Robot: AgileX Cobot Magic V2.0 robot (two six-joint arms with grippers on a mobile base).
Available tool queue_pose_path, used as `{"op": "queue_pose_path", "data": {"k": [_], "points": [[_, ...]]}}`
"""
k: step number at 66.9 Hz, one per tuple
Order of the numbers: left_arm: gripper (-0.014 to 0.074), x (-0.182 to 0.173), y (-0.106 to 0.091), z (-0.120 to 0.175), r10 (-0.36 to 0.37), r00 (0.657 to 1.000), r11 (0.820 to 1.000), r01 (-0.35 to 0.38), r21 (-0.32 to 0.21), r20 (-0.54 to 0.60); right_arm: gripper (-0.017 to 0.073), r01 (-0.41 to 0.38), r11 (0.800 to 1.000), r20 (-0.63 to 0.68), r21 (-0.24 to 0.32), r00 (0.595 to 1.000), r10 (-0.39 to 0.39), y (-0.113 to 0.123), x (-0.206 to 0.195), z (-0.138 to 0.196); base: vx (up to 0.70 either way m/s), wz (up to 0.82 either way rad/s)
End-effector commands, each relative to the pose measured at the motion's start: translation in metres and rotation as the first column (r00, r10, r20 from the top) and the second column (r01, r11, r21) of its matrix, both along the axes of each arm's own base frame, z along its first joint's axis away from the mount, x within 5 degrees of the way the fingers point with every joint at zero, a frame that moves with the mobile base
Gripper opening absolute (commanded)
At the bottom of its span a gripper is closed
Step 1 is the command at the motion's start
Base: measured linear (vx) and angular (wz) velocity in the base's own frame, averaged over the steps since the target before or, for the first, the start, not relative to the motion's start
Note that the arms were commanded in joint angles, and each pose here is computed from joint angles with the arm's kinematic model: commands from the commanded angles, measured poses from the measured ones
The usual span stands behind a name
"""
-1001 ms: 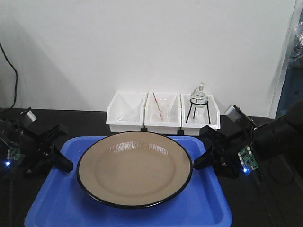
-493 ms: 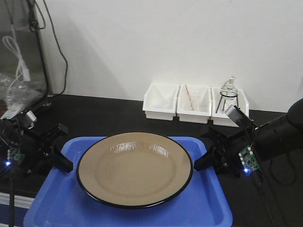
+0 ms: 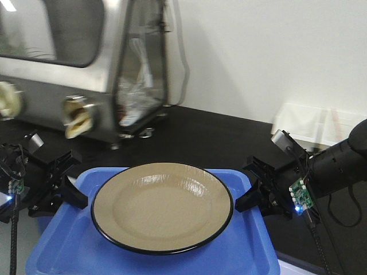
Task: Place disk in tray to left cabinet
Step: 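Hold the tray level with both grippers while the base drives to the cabinet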
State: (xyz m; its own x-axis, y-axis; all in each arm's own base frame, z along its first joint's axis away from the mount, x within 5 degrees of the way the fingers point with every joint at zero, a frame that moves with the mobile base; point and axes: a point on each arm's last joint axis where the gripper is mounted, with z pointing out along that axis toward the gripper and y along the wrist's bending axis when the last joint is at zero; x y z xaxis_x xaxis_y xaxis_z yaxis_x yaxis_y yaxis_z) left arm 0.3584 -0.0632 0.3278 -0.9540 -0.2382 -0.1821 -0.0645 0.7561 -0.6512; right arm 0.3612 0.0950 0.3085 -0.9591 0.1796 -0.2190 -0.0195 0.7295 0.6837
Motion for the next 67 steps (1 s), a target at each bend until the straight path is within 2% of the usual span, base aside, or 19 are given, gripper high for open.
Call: {"op": "queue_pose_path", "data": {"k": [1, 35, 67], "points": [[0.0000, -0.0175, -0.0302, 0.0441, -0.044, 0.998, 0.960, 0.053, -0.275, 0.038, -0.0004, -0.048, 0.956, 0.035, 0.290, 0.999, 0.039, 0.0264, -0.0186, 0.0522, -0.06, 0.76], [0.0000, -0.0175, -0.0302, 0.0441, -0.044, 0.998, 0.960, 0.053, -0.275, 0.038, -0.0004, -0.048, 0.956, 0.035, 0.290, 0.999, 0.039, 0.0264, -0.0186, 0.0522, -0.01, 0.77], [0.0000, -0.0175, -0.0302, 0.0441, -0.044, 0.998, 0.960, 0.053, -0.275, 0.038, -0.0004, -0.048, 0.956, 0.035, 0.290, 0.999, 0.039, 0.0264, -0.0186, 0.0522, 0.10, 0.51]]}}
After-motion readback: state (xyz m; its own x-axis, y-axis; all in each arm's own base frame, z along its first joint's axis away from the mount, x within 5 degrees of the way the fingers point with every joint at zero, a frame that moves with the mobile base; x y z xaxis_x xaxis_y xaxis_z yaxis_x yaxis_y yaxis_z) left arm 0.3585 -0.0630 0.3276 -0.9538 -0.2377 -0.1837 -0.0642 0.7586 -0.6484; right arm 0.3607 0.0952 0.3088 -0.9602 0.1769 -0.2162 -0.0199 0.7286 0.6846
